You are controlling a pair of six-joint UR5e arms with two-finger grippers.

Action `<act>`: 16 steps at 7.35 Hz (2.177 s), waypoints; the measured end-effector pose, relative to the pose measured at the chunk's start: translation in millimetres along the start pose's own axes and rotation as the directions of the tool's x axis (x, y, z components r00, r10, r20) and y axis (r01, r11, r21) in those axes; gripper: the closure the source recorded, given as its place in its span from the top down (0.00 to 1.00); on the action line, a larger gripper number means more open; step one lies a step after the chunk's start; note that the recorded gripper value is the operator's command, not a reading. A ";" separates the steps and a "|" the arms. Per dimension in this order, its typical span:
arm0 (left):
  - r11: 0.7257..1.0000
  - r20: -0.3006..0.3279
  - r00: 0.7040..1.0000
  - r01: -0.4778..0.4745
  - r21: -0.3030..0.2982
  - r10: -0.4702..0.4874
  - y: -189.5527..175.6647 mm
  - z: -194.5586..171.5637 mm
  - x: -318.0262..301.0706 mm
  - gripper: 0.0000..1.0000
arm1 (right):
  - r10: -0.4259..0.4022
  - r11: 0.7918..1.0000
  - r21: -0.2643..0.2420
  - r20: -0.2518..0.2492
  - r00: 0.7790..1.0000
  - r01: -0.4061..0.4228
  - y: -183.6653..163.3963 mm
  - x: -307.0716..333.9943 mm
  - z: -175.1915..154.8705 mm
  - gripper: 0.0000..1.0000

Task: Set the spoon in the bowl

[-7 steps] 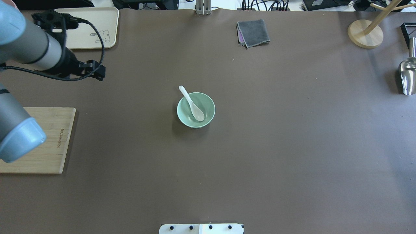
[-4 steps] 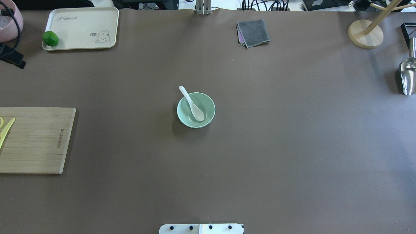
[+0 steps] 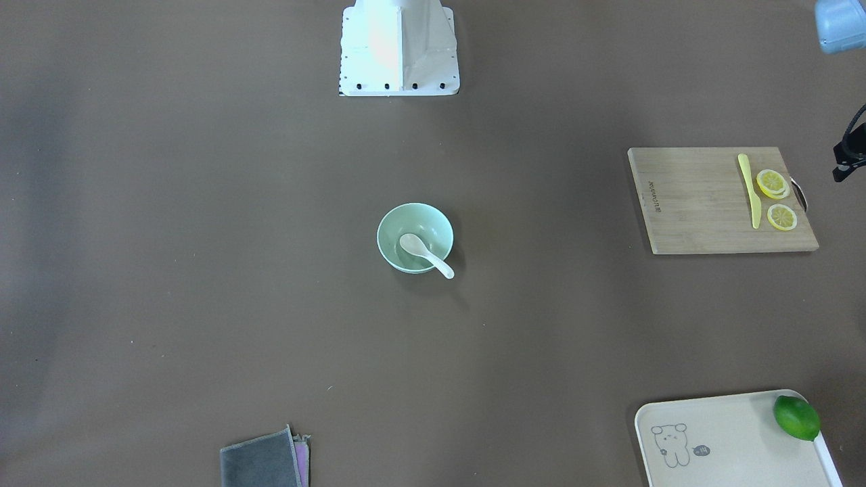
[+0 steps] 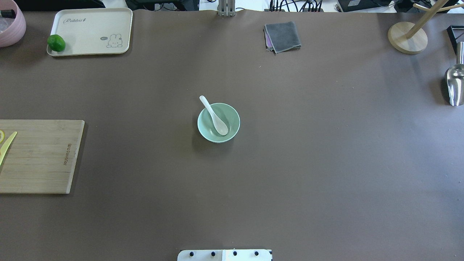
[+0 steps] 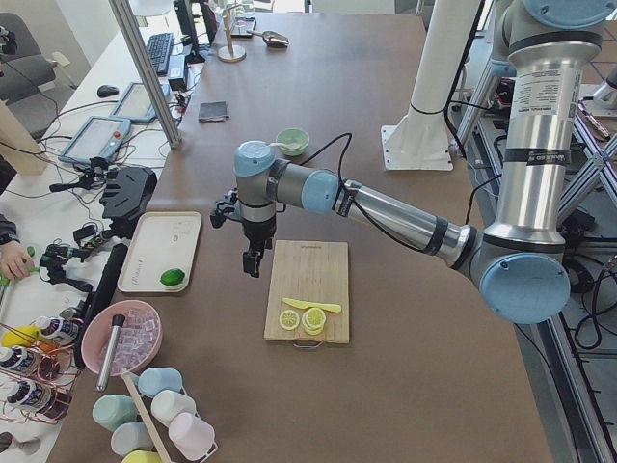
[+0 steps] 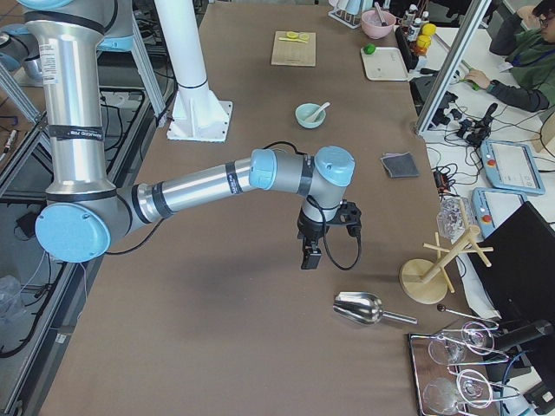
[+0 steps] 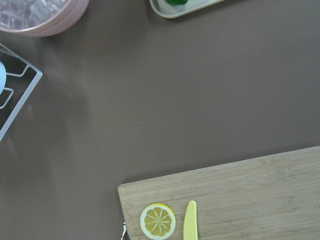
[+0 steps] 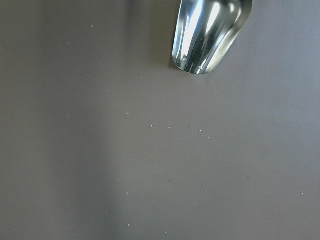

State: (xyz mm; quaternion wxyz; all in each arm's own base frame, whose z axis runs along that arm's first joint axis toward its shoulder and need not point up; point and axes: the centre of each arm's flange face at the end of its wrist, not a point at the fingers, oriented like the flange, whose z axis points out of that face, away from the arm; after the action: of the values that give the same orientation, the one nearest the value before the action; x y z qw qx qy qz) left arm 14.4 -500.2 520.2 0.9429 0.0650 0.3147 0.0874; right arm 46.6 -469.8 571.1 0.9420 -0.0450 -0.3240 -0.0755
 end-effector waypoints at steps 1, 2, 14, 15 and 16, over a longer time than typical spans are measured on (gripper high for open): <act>1.000 -0.022 1.000 0.002 -0.006 -0.002 18.1 7.5 -25.4 0.98 | 0.002 1.000 0.005 0.008 1.000 -0.002 11.5 17.6 17.7 1.00; 1.000 -0.072 0.997 -0.003 -0.015 0.002 39.5 15.0 -47.2 0.98 | -0.003 1.000 0.025 0.013 1.000 0.003 20.2 36.6 38.7 1.00; 0.998 -0.106 0.993 0.045 -0.054 -0.051 84.4 44.2 -94.7 0.98 | -0.039 0.994 0.102 0.030 0.999 0.036 34.6 67.9 79.1 1.00; 0.998 -0.101 0.994 0.042 -0.048 -0.046 83.7 41.2 -93.4 0.98 | -0.040 0.994 0.103 0.030 0.999 0.037 34.4 67.6 78.8 1.00; 0.998 -0.098 0.994 0.039 -0.043 -0.043 83.4 38.8 -92.4 0.98 | -0.040 0.994 0.103 0.030 0.999 0.037 34.4 67.4 78.5 1.00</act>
State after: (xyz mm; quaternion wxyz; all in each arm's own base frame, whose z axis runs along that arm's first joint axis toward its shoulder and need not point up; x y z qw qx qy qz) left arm -45.1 -440.4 619.6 0.9290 0.0347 0.3604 0.0774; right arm 57.6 -433.1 673.2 0.9361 0.0086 -0.3434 -0.0762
